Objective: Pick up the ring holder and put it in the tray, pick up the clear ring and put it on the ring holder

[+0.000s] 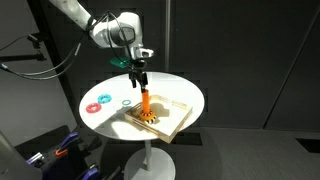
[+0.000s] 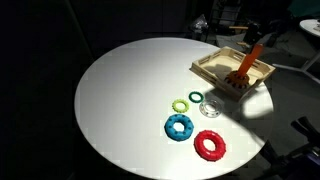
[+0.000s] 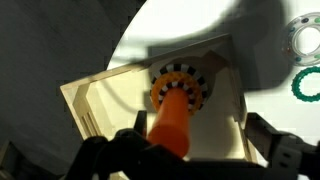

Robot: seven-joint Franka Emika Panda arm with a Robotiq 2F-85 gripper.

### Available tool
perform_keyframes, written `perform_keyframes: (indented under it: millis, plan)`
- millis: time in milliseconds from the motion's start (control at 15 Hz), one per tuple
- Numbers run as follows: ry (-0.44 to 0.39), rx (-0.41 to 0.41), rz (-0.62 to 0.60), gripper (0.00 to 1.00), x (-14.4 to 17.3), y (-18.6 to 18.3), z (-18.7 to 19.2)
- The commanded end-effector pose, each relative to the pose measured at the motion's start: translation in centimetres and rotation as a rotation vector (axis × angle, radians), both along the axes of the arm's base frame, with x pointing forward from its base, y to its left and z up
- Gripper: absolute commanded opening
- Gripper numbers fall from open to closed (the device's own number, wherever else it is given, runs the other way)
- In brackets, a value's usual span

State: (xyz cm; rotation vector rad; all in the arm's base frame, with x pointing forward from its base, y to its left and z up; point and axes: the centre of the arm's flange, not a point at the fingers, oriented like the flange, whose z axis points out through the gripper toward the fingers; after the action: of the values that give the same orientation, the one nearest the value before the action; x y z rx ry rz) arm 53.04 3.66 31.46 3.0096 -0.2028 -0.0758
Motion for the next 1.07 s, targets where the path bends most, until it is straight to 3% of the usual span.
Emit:
perform_keyframes:
  millis: [0, 400, 1000]
  plan:
    - [-0.022, 0.012, 0.027, 1.00, -0.4, 0.4, 2.1]
    - [-0.050, 0.016, 0.097, 1.00, -3.1, 3.7, 3.4]
    - [-0.067, 0.083, 0.224, 1.00, -7.1, 9.7, 1.5]
